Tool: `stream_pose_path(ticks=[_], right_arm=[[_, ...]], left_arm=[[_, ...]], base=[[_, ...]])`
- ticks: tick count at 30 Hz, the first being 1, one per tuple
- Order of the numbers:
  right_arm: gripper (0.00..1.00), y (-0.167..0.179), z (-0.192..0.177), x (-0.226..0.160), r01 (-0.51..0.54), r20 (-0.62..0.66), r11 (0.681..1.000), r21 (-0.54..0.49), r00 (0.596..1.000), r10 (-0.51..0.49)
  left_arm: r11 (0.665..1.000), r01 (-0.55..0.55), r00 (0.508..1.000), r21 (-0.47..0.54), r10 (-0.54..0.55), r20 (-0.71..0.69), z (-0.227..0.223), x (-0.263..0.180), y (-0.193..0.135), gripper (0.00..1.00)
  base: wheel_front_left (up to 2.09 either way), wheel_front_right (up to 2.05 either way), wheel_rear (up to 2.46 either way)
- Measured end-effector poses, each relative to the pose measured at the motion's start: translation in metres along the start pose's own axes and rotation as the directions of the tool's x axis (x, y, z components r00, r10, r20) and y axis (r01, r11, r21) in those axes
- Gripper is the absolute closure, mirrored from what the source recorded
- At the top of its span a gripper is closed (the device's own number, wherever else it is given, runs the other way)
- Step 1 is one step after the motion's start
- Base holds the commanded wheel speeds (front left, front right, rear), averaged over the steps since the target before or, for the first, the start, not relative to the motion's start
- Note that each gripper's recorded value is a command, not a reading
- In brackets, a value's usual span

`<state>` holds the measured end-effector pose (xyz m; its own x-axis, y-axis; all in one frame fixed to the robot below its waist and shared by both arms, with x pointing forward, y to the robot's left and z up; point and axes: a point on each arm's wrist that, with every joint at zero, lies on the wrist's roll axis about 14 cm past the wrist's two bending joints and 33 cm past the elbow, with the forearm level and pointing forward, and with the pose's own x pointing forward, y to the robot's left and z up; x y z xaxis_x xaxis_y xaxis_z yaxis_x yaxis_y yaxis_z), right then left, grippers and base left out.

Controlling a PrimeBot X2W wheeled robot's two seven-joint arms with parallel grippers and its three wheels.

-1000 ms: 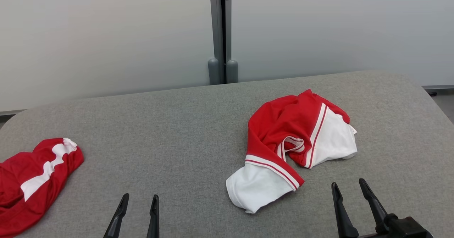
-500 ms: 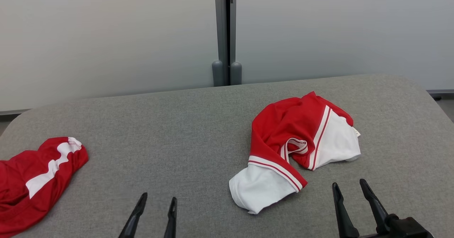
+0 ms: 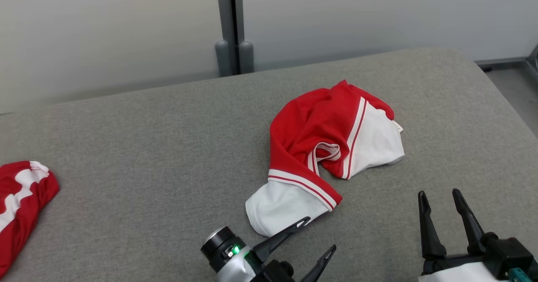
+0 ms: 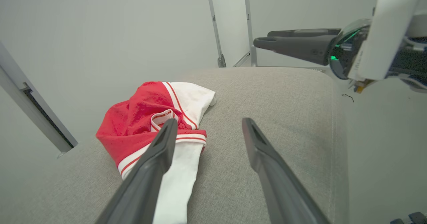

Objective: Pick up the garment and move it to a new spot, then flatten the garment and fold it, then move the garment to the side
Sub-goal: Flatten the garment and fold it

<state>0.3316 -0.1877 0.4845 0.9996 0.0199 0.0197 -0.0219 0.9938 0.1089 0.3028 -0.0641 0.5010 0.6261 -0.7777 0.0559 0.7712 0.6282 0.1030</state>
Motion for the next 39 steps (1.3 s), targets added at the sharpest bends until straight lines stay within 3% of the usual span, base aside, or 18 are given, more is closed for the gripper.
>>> stream_pose_path(ticks=[4,10,21,23,29,33,37,39], right_arm=[[0.00,-0.013,-0.002,0.007,0.041,-0.009,0.999,0.007,0.999,-0.041],[0.00,-0.028,-0.017,0.008,0.107,-0.060,0.992,0.061,0.993,-0.103],[0.00,-0.064,-0.026,-0.001,0.239,-0.094,0.965,0.111,0.969,-0.230],[0.00,-0.066,-0.025,-0.002,0.246,-0.092,0.963,0.110,0.967,-0.236],[0.00,-0.065,-0.023,-0.003,0.246,-0.085,0.962,0.120,0.968,-0.237],[0.00,-0.061,-0.020,-0.004,0.232,-0.074,0.964,0.133,0.972,-0.224],[0.00,-0.057,-0.014,-0.007,0.224,-0.056,0.963,0.148,0.974,-0.218],[0.00,-0.059,-0.011,-0.010,0.231,-0.045,0.961,0.152,0.973,-0.226]], left_arm=[[0.993,0.109,0.993,0.050,-0.106,-0.056,-0.020,0.026,-0.008,0.00],[0.977,0.153,0.975,0.148,-0.125,-0.186,-0.069,0.052,0.001,0.00],[0.963,0.159,0.971,0.218,-0.112,-0.214,-0.095,0.088,0.003,0.00],[0.964,0.160,0.969,0.211,-0.112,-0.221,-0.097,0.090,0.004,1.00],[0.981,0.144,0.975,0.132,-0.118,-0.186,-0.082,0.096,0.003,1.00],[0.991,0.114,0.990,-0.074,-0.120,-0.070,-0.039,0.110,0.006,1.00],[0.941,0.124,0.992,-0.316,-0.107,0.073,0.012,0.128,0.013,1.00],[0.886,0.169,0.980,-0.433,-0.105,0.168,0.049,0.141,0.016,1.00]], base=[[0.00,0.00,0.00],[0.00,0.00,0.00],[0.00,0.00,0.00],[0.00,0.00,0.00],[0.00,0.00,0.00],[0.00,0.00,0.00],[0.00,0.00,0.00],[0.00,0.00,0.00]])
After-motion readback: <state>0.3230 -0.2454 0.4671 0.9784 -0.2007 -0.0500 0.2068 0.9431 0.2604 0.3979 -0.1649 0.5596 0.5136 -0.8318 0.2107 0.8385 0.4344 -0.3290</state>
